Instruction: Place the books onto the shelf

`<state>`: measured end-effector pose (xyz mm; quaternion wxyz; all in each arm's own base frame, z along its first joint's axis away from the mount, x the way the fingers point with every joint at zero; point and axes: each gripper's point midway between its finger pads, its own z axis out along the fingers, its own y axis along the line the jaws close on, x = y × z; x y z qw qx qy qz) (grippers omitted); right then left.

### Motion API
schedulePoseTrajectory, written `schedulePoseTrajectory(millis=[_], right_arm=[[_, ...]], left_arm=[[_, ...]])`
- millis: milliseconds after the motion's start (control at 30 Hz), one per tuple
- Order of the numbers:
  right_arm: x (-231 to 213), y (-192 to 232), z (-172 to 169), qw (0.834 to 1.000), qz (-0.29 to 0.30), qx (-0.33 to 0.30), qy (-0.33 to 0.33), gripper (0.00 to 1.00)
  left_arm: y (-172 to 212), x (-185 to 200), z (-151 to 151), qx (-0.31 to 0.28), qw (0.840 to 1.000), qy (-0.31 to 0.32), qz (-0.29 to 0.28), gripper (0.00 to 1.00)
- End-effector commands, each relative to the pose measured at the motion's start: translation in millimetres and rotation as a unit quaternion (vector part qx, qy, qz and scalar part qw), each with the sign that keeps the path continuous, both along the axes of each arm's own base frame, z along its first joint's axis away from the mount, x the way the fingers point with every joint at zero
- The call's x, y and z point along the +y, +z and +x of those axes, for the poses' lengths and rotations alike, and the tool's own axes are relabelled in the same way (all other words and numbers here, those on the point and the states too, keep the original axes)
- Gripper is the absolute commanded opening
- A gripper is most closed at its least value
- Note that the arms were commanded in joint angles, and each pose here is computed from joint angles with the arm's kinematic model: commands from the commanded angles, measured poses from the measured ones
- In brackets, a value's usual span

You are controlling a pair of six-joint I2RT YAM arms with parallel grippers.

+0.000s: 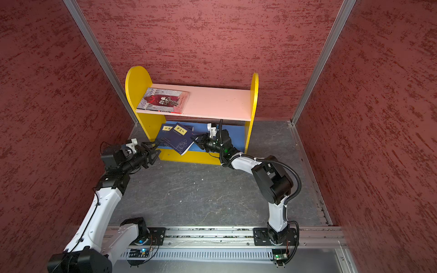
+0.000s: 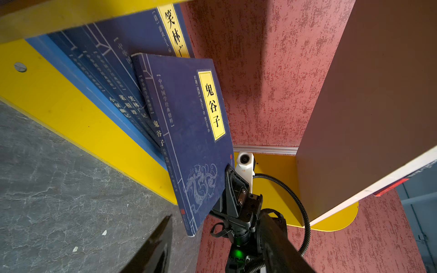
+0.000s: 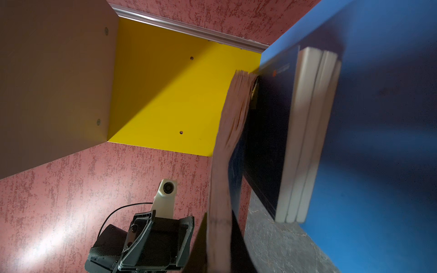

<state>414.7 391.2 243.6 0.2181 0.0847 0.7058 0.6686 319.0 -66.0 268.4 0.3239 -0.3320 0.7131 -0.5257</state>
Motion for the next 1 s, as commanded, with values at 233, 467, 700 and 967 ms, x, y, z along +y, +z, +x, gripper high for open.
schedulePoseTrajectory(millis=[233,467,700,967], right_arm=[[11,31,21,0.998,0.048,-0.022,0.025,0.0],[11,23,32,0.999,0.046,-0.011,0.022,0.05],[8,13,36,0.999,0.034,0.005,0.014,0.26],[4,12,38,1.0,0.02,0.012,0.002,0.4]], left_arm=[[1,2,0,-0.004,1.0,0.0,0.006,0.59],[-2,3,0,-0.002,1.0,0.003,0.006,0.6],[-8,3,0,0.004,1.0,0.005,0.001,0.6],[-9,2,5,-0.004,1.0,0.0,0.014,0.61]])
